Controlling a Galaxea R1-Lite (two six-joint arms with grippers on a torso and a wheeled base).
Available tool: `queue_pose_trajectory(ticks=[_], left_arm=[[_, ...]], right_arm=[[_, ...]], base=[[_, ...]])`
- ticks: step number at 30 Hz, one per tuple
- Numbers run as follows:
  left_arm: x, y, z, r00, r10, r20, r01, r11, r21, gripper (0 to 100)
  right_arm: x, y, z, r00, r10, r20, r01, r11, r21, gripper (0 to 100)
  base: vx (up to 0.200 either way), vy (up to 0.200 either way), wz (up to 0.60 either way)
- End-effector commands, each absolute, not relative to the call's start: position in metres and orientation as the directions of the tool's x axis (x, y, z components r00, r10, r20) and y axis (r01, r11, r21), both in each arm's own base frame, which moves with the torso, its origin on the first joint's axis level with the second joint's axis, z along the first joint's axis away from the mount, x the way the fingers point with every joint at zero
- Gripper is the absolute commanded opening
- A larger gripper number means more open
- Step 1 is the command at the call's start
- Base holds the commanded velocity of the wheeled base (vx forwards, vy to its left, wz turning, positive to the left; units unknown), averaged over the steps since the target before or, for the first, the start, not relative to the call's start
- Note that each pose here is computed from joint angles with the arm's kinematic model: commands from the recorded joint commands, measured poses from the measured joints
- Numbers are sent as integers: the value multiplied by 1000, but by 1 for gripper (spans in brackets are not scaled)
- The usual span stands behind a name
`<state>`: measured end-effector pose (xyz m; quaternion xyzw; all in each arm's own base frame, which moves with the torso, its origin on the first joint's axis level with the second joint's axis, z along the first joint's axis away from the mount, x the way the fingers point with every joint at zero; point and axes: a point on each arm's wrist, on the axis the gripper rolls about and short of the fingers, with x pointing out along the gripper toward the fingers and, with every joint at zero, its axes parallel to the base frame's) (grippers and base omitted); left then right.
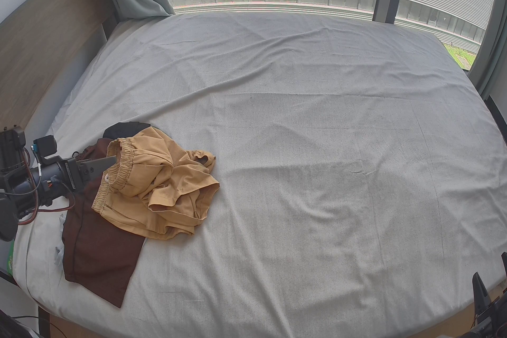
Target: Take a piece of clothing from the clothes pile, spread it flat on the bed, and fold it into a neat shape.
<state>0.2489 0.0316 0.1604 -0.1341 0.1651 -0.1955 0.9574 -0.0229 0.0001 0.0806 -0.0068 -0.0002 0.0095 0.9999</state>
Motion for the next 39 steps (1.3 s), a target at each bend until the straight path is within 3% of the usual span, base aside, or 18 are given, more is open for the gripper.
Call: queue_pose_trajectory(ticks=[1, 39], left_arm=[[271, 34, 147, 854, -430, -293, 327, 882, -340, 100], [356, 25, 111, 805, -492, -331, 371, 853, -366, 100]], right_arm=[[-23, 0, 75, 1000, 20, -3, -20, 1000, -14, 100], [-23, 0, 76, 1000, 20, -2, -20, 1000, -12, 100]], base=[[0, 0, 0], [0, 0, 0]])
